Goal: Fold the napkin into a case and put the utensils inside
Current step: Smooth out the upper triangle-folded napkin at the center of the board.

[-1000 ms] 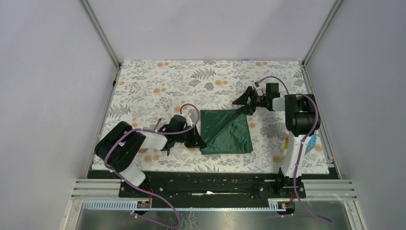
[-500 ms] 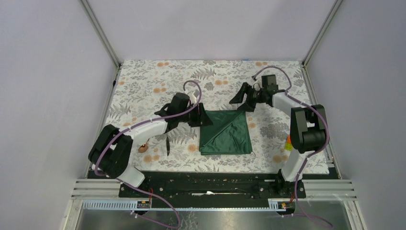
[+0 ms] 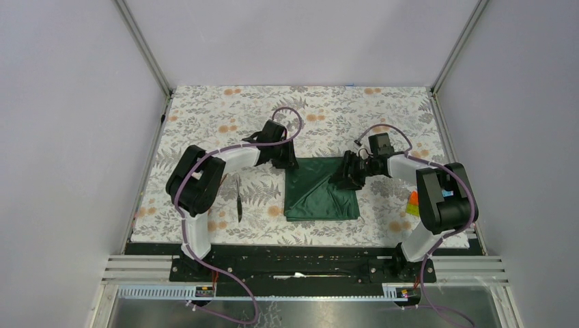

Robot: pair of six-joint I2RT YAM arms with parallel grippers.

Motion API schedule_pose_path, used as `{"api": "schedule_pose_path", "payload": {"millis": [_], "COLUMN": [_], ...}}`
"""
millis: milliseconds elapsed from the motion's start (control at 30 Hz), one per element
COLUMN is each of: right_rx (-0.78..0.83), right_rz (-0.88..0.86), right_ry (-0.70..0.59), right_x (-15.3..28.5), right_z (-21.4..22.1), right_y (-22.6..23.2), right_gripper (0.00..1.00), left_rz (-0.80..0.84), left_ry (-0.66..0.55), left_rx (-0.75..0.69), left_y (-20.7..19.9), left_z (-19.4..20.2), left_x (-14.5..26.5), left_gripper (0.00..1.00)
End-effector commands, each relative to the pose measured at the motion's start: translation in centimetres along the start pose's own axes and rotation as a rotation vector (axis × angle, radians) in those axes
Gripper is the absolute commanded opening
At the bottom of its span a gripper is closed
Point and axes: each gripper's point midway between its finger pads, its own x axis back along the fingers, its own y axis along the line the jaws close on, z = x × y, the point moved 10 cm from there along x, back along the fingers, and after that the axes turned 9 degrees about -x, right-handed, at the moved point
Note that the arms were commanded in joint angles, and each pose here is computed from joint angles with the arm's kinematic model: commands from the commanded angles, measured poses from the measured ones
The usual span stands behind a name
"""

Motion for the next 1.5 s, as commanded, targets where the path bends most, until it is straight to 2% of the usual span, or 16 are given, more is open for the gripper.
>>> {"api": "schedule_pose_path", "payload": {"millis": [0,200,300,567,933,1200,1467], "right_rx": [0.049,0.047,0.046,0.042,0.045,0.067,0.061], "right_rz": [-0.028,-0.028,-0.028,-0.027,-0.036,-0.094,-0.095], "right_ry": [-0.001,0.010,0.012,0.020,0.013,-0.042,-0.082], "right_x": [0.7,0.4,0.3,0.1,-0.2,0.2,-0.9], "right_z": [0.7,0.8,0.8,0.9,0.2,-2.2,-5.1], "right_y": [0.1,-0.2,-0.3,-0.7,-0.4,2.6,3.7], "right_gripper": [0.59,0.57,0.56,0.55,0.54,0.54,0.54], "left_rz": [-0.057,-0.075,-0.069,-0.063,-0.071,-0.048,-0.075], "left_ry": [-0.073,-0.064,-0.054,-0.038,-0.115,-0.125,-0.161], "left_rx": [-0.065,-0.051,-0.039,-0.030,-0.028,0.001,0.006], "left_y": [0.1,1.4,1.9,2.2,1.9,1.8,2.1], "left_z": [-2.2,-2.6,-2.9,-3.1,-3.2,-2.2,-2.4], "left_x": [0.5,0.2,-0.4,-1.7,-0.1,0.4,1.6], "left_gripper": [0.28,0.36,0.37,0.30,0.09,0.02,0.02]}}
